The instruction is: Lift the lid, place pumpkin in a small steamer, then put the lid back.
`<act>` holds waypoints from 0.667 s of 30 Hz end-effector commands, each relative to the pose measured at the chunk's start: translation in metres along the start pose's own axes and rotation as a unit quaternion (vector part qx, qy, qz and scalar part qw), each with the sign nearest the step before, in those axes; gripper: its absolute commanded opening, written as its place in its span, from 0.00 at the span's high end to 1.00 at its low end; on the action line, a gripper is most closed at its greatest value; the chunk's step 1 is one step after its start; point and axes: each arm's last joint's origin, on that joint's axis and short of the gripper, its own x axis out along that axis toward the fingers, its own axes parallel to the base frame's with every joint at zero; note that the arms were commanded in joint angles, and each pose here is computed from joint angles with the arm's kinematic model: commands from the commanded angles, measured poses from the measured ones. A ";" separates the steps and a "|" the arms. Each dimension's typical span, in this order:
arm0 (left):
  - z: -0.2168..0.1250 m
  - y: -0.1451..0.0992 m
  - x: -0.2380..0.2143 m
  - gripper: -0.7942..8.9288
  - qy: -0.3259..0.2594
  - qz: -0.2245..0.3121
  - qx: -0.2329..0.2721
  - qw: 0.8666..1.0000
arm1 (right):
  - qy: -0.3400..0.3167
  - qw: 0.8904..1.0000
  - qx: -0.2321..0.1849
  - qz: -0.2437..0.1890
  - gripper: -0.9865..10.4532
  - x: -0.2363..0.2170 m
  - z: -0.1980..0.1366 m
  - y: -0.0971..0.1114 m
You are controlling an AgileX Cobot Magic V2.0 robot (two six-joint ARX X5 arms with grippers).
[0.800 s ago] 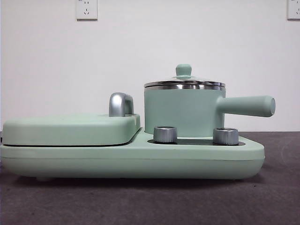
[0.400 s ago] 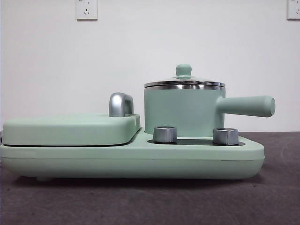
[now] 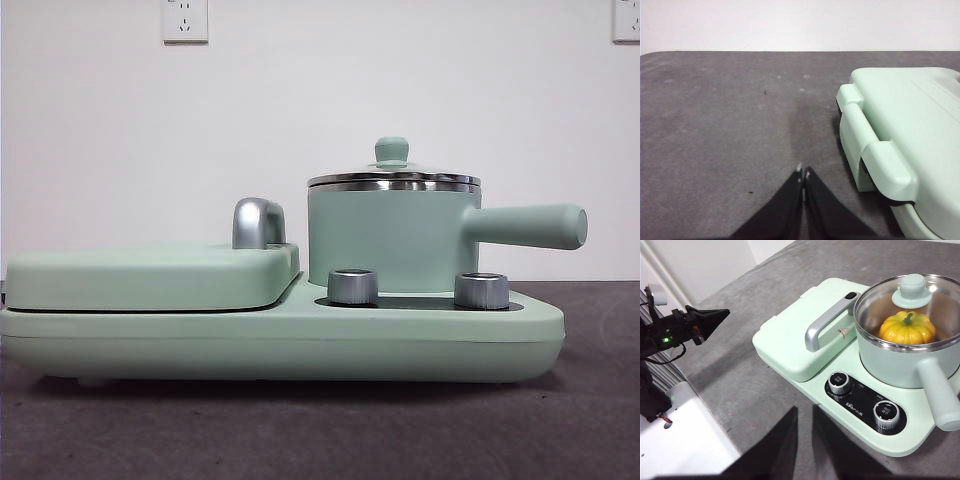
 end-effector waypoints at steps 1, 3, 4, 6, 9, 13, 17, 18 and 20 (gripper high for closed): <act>-0.007 0.000 0.002 0.91 0.012 0.000 0.008 1.000 | -0.008 1.000 -0.001 0.004 0.88 -0.002 0.003 0.002; -0.007 0.000 0.002 0.91 0.012 0.000 0.008 1.000 | -0.008 1.000 -0.001 0.004 0.88 -0.002 0.003 0.002; -0.007 0.000 0.002 0.91 0.012 0.000 0.008 1.000 | -0.008 1.000 -0.001 0.004 0.88 -0.002 0.003 0.002; -0.007 0.000 0.002 0.91 0.012 0.000 0.008 1.000 | -0.008 1.000 -0.001 0.004 0.88 -0.002 0.003 0.002; -0.007 0.000 0.002 0.91 0.012 0.000 0.008 1.000 | -0.008 1.000 -0.001 0.004 0.88 -0.002 0.003 0.002; -0.007 0.000 0.002 0.91 0.012 0.000 0.008 1.000 | -0.008 1.000 -0.001 0.004 0.88 -0.002 0.003 0.002; -0.007 0.000 0.002 0.91 0.012 0.000 0.008 1.000 | -0.023 1.000 -0.006 -0.009 0.88 -0.006 0.002 0.002; -0.007 0.000 0.002 0.91 0.012 0.000 0.008 1.000 | -0.031 0.999 -0.005 -0.015 0.88 -0.007 0.001 0.001; -0.007 0.000 0.002 0.91 0.012 0.000 0.008 1.000 | -0.053 0.999 -0.008 -0.008 0.88 -0.005 -0.003 -0.002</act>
